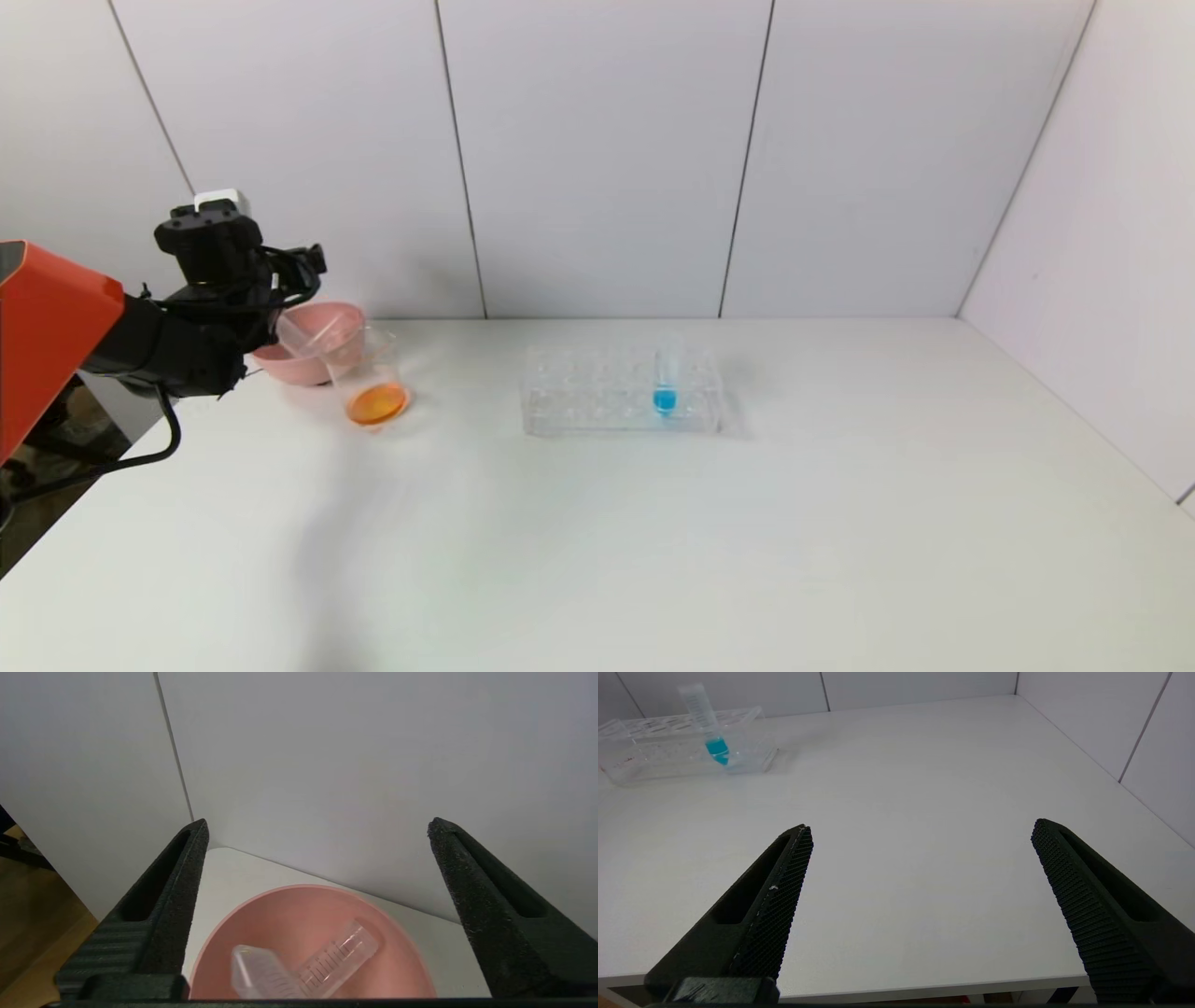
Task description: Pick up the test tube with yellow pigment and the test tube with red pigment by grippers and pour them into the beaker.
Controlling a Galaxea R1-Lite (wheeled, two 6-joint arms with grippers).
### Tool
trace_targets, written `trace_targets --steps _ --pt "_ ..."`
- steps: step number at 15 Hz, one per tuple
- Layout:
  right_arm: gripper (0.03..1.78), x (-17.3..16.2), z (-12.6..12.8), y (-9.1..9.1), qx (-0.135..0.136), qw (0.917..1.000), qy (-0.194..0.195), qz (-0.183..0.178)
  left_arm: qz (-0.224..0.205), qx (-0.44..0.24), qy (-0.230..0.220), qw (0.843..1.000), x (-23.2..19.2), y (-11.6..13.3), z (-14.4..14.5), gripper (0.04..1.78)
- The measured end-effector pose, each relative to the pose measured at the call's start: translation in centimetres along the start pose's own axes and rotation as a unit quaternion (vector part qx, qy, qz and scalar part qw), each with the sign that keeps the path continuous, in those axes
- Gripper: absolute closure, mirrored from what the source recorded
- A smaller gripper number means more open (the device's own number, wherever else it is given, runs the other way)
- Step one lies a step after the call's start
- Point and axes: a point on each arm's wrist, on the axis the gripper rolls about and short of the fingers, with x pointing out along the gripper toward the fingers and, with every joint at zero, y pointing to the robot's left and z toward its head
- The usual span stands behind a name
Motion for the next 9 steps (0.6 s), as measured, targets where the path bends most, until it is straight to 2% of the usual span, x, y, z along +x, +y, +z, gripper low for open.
trace_targets --steps 2,4,7,9 --pt "0.1 0.0 0.0 0.0 0.0 1.0 0.0 0.0 -0.018 -0.003 -0.006 1.0 -1.7 -0.9 1.9 0.05" --pt "0.1 0.0 0.0 0.0 0.0 1.0 0.0 0.0 -0.056 -0.004 -0.003 0.998 -4.6 -2.5 3.7 0.05" --pt "0.1 0.0 0.0 0.0 0.0 1.0 0.0 0.0 -0.137 0.0 0.006 0.991 -10.9 -4.7 5.9 0.06" --pt "0.1 0.0 0.0 0.0 0.0 1.0 0.0 0.0 -0.17 0.029 -0.005 0.985 -15.3 -5.1 7.4 0.06"
